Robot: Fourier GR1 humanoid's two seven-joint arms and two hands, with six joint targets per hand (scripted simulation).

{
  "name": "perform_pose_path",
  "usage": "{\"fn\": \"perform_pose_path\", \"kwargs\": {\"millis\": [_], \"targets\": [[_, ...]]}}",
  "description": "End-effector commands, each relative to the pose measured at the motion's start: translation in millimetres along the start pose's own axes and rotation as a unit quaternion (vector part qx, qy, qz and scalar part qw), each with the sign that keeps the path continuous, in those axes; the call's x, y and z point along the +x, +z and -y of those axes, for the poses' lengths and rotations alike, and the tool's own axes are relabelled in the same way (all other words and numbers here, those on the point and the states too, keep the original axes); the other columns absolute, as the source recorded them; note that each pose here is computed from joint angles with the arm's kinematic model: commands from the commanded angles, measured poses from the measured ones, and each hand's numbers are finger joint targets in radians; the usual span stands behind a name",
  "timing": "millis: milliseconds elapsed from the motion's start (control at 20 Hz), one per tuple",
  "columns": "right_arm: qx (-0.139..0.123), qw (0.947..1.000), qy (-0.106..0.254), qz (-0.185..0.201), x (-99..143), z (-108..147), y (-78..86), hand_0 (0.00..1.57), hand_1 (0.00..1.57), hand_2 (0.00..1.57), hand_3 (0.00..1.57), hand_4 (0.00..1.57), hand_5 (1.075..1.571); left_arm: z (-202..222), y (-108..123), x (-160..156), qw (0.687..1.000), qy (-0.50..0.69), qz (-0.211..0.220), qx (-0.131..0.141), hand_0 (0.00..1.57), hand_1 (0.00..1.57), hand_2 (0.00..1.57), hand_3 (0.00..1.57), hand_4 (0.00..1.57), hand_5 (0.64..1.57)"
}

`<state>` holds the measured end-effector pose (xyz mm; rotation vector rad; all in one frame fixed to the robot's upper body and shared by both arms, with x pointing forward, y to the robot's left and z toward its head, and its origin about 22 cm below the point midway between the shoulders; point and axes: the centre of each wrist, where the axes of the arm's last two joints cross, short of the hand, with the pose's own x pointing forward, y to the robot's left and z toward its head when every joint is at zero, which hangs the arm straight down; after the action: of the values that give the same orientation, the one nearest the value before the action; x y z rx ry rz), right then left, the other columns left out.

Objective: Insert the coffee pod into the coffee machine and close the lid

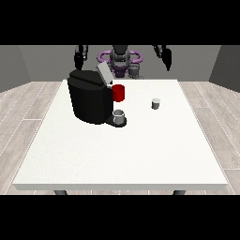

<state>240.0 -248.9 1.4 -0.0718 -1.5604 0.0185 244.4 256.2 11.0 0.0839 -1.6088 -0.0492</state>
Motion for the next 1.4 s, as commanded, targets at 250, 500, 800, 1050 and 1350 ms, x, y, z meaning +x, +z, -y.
{"fn": "perform_pose_path", "kwargs": {"millis": [250, 500, 800, 1050, 1350], "targets": [[0.016, 0.9998, 0.007, -0.009, -6.9, 27.9, -4.5, 0.00, 0.00, 0.00, 0.00, 0.13, 1.571, -5.6, -4.1, -0.8, 0.996, -0.019, 0.068, -0.051, 0.00, 0.00, 0.00, 0.00, 0.00, 1.571], [-0.033, 0.9955, -0.028, 0.084, 17.9, -20.0, -11.2, 0.00, 0.00, 0.00, 0.00, 0.18, 1.571, -52.2, -40.1, 13.7, 0.991, -0.122, 0.042, -0.020, 0.00, 0.00, 0.00, 0.00, 0.00, 1.571], [-0.003, 0.9927, -0.030, 0.117, 22.5, -29.0, -9.1, 0.00, 0.00, 0.00, 0.00, 0.16, 1.571, -100.9, -68.7, 19.0, 0.993, -0.117, 0.010, -0.006, 0.00, 0.00, 0.00, 0.00, 0.00, 1.571], [0.012, 0.9910, -0.029, 0.131, 35.0, -42.9, -11.8, 0.00, 0.00, 0.00, 0.00, 0.19, 1.571, -104.0, -89.2, 16.7, 0.989, -0.145, -0.033, 0.000, 0.00, 0.00, 0.00, 0.00, 0.00, 1.571], [0.005, 0.9924, -0.032, 0.118, 29.3, -38.9, -14.9, 0.00, 0.00, 0.00, 0.00, 0.28, 1.571, -103.1, -102.8, 2.1, 0.986, -0.156, -0.066, 0.005, 0.00, 0.00, 0.00, 0.00, 0.00, 1.571]]}}
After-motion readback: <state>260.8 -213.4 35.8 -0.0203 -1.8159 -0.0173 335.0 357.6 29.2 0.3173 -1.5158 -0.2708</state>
